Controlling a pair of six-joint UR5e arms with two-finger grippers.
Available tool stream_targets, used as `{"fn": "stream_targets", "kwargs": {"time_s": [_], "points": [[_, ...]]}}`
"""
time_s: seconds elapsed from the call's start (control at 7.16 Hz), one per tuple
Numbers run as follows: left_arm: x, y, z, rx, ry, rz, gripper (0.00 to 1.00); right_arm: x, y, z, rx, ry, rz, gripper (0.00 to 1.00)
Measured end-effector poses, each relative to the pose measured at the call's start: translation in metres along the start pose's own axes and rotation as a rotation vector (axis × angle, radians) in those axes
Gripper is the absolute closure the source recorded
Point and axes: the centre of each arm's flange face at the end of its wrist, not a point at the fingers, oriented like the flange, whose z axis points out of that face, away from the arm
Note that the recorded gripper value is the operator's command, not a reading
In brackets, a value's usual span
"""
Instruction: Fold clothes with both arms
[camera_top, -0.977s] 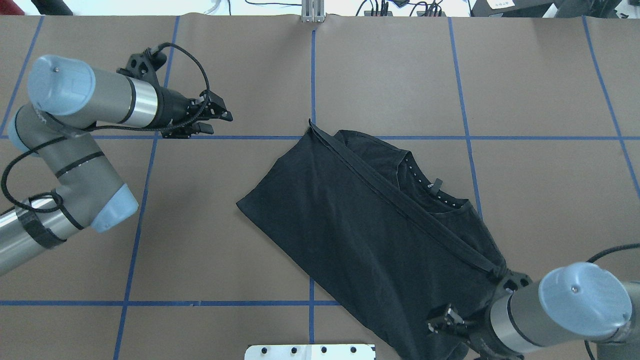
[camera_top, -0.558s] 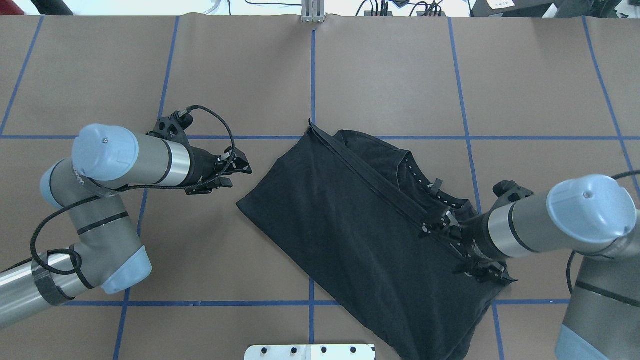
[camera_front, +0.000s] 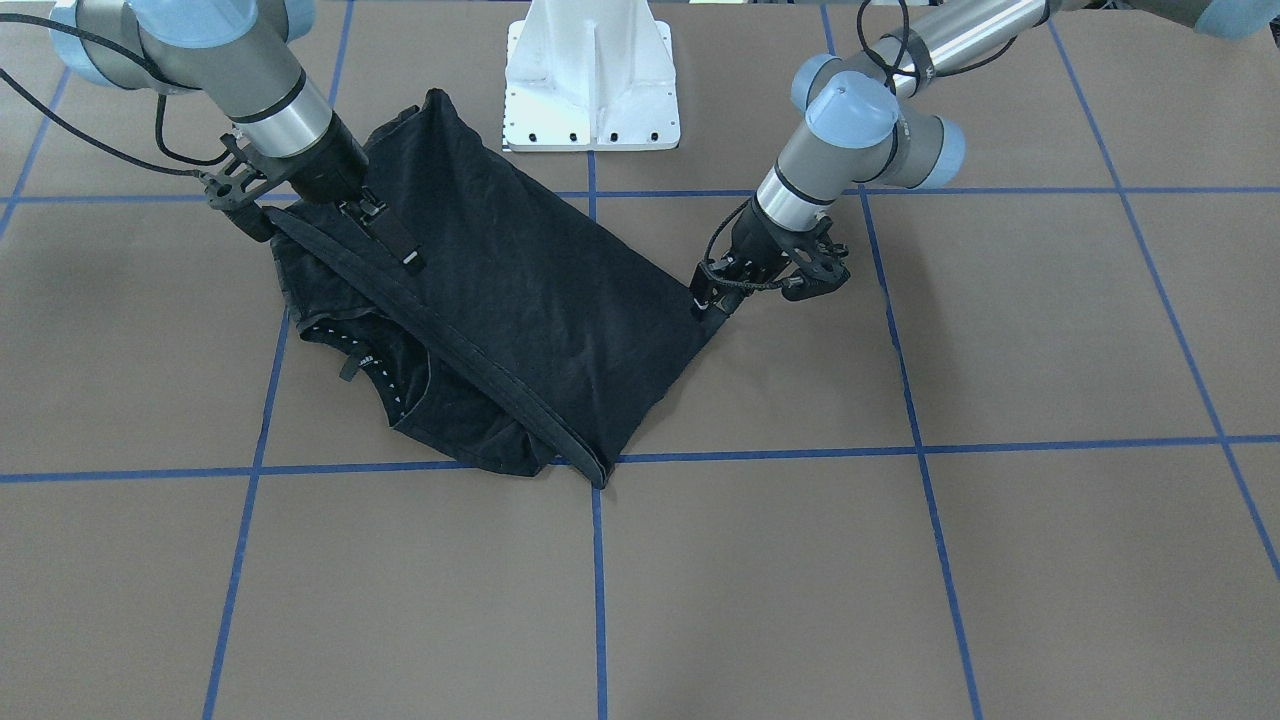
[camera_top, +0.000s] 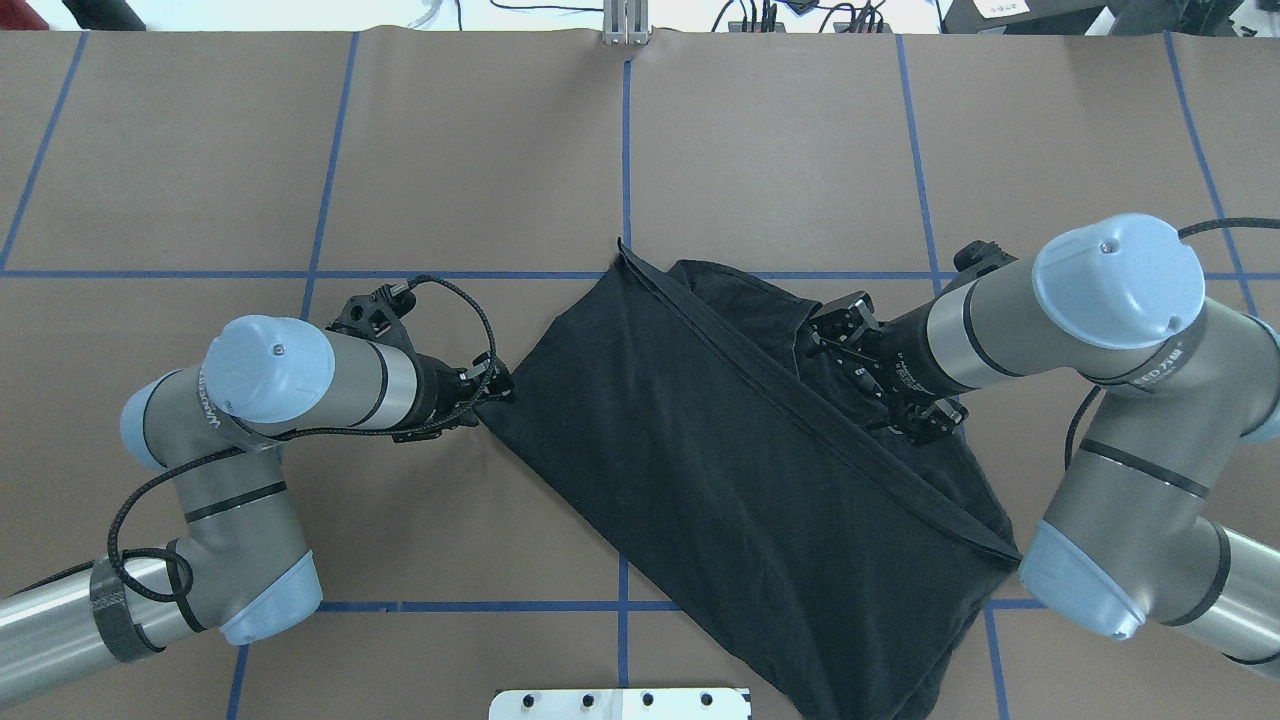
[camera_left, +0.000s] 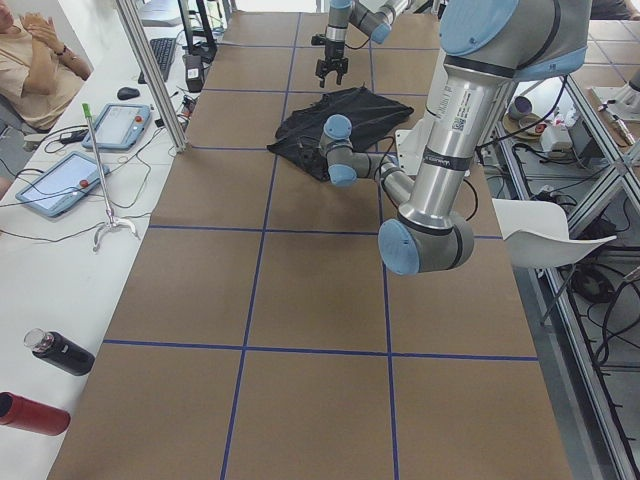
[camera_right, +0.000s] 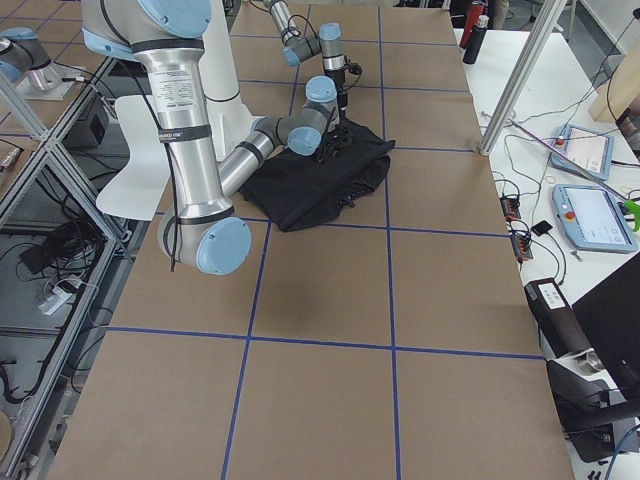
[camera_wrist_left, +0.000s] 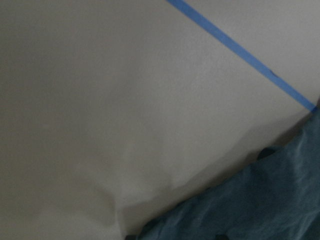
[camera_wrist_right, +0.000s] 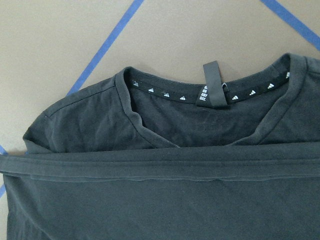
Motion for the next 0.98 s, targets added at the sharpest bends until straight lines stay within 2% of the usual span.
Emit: {"fn": "stream_targets", "kwargs": {"time_s": [0.14, 0.28, 0.42, 0.84, 0.98], "points": [[-0.002, 0.001, 0.001, 0.001, -0.004, 0.000, 0.67, -0.004, 0.001, -0.001, 0.003, 0.002, 0.001, 0.00], [-0.005, 0.000, 0.003, 0.003, -0.010, -0.002, 0.82, -0.006, 0.002, -0.001, 0.004, 0.004, 0.002, 0.00], [-0.007, 0.000, 0.003, 0.003, -0.013, -0.002, 1.00, -0.007, 0.002, -0.001, 0.003, 0.003, 0.002, 0.00], [-0.006, -0.003, 0.001, 0.008, -0.009, 0.001, 1.00, -0.008, 0.003, -0.003, 0.003, 0.000, 0.002, 0.00], [-0.001, -0.016, -0.002, 0.026, -0.002, 0.013, 1.00, -0.008, 0.002, -0.004, 0.005, -0.001, 0.003, 0.00]]}}
